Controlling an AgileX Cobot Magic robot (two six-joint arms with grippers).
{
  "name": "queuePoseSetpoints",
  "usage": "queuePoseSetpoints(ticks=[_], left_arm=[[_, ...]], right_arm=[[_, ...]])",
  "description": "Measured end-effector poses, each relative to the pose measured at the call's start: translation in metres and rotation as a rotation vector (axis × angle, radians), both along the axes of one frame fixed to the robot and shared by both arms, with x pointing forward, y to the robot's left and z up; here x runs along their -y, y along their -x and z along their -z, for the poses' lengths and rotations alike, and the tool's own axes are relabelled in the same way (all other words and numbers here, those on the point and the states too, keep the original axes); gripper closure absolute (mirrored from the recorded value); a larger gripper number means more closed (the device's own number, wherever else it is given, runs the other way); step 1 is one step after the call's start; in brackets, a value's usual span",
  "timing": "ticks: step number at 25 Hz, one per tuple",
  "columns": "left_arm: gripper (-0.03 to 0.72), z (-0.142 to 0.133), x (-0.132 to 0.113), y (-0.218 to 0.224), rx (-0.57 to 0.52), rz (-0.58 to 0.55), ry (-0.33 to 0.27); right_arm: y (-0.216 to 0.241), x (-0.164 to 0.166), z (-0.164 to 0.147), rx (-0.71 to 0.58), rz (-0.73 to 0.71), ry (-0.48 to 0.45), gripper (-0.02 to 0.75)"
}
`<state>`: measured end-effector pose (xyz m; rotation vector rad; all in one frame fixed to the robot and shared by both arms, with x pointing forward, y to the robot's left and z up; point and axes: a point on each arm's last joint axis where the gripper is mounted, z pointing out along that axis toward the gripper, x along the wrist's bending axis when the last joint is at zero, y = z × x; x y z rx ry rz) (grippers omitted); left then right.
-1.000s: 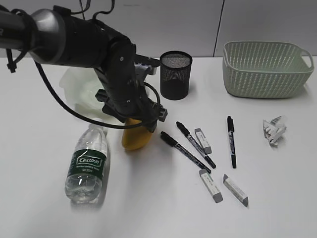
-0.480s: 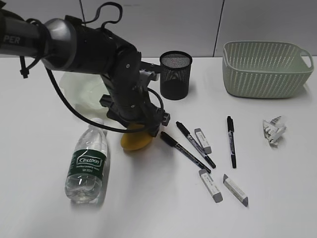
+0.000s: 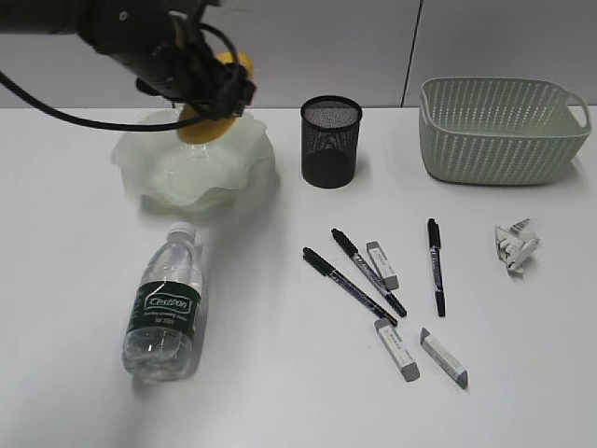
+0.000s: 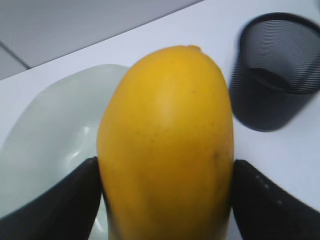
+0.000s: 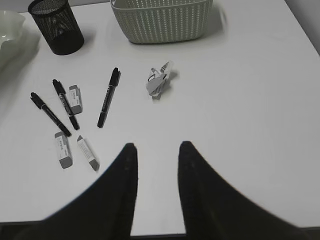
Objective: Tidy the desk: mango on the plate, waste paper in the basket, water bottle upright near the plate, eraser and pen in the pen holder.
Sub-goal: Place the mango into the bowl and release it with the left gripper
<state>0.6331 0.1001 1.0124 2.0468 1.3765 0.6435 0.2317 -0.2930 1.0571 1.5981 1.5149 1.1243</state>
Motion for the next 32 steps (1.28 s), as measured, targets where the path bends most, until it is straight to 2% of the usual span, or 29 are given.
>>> queuePoseSetpoints(ticks=[3,7,11,14,17,21,25,29,32], left_arm=[[0.111,0.027,-0.024,-0.021,-0.020,-0.058,0.006],[0.111,0.047,-0.025,-0.033,0.002,-0.048,0.029],[0.111,0.063,-0.025,-0.036,-0.016,-0.046,0.023],[0.102,0.066,-0.025,-0.037,-0.021,-0.046,0.021],[0.038,0.066,-0.026,-0.036,-0.033,-0.051,0.012],[0.008,0.068,-0.031,-0.031,-0.093,-0.075,-0.038],[0.019,0.044,-0.035,-0.026,-0.073,-0.086,-0.040],[0.099,-0.016,-0.043,-0.006,0.031,-0.087,0.004],[0.169,-0.054,-0.061,0.034,0.087,-0.084,0.024]], right_arm=[[0.000,0.000,0.000,0.000,-0.002,-0.002,0.501],[0.000,0.000,0.000,0.000,-0.003,-0.005,0.501],[0.000,-0.001,0.000,0.000,-0.004,-0.005,0.501],[0.000,-0.001,0.000,0.000,-0.004,-0.005,0.501],[0.000,-0.001,0.000,0.000,-0.004,-0.005,0.501],[0.000,-0.001,0.000,0.000,-0.004,-0.005,0.501],[0.000,-0.001,0.000,0.000,-0.006,-0.009,0.501],[0.000,-0.001,0.000,0.000,-0.008,-0.011,0.501],[0.000,-0.001,0.000,0.000,-0.008,-0.011,0.501]])
